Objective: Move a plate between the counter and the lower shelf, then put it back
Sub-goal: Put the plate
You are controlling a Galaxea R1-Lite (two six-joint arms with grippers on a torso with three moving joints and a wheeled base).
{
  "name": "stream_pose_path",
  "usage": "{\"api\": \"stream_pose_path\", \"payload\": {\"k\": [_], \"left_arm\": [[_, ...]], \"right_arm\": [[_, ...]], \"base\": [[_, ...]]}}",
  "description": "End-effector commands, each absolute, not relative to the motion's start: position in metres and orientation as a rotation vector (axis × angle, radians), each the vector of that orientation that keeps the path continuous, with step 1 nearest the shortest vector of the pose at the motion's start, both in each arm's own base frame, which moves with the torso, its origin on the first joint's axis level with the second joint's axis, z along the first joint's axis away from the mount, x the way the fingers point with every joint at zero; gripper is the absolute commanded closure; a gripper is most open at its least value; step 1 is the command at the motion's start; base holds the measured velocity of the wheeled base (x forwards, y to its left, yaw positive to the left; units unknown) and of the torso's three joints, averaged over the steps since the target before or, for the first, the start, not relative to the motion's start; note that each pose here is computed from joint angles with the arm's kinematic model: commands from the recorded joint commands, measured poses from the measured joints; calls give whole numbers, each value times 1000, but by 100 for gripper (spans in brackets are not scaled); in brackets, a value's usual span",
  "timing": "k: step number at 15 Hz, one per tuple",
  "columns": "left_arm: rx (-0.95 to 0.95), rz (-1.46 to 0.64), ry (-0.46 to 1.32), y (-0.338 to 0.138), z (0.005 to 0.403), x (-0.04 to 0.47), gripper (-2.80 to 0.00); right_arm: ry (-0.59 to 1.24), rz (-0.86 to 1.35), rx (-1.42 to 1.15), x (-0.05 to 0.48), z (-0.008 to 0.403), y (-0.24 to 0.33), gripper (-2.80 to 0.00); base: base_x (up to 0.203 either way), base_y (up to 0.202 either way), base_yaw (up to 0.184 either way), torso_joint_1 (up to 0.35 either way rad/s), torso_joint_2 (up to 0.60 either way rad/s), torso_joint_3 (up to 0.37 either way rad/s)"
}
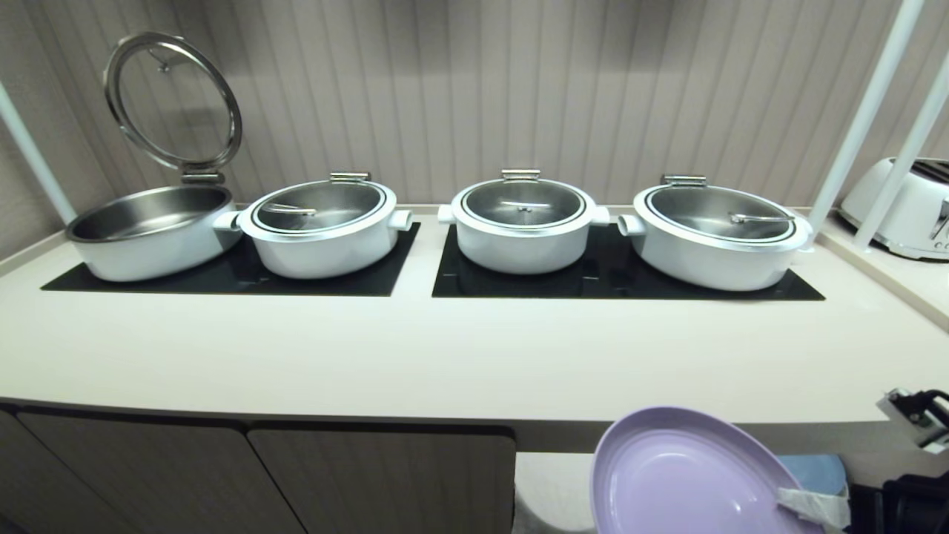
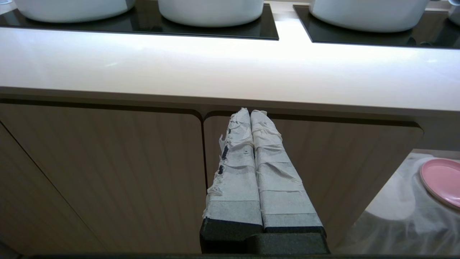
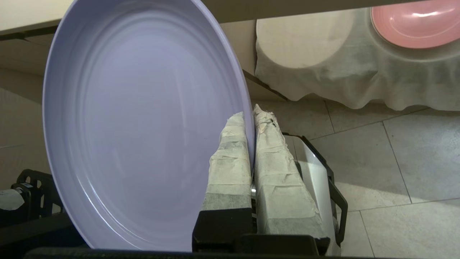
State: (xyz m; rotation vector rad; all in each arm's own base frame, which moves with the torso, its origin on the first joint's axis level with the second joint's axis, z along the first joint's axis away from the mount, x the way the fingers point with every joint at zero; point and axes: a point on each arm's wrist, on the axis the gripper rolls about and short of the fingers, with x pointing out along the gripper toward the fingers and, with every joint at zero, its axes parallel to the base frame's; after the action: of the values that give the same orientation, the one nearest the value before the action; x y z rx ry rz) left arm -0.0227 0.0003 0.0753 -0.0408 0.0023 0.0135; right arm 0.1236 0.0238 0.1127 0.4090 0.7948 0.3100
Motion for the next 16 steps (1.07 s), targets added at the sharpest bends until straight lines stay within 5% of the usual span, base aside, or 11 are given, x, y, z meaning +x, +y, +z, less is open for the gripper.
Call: {"api": "stream_pose_path", "payload": {"k": [1,16], "left_arm": [[-41,14,3,0,75,-23,0],[-41,15,3,0,75,-23,0]], "right_arm": [[799,311,412,124,112,24,0],[842,287,421,120,109,22,0]], "base": [[0,0,0,29,-43,-28],[0,0,0,0,0,0]]}}
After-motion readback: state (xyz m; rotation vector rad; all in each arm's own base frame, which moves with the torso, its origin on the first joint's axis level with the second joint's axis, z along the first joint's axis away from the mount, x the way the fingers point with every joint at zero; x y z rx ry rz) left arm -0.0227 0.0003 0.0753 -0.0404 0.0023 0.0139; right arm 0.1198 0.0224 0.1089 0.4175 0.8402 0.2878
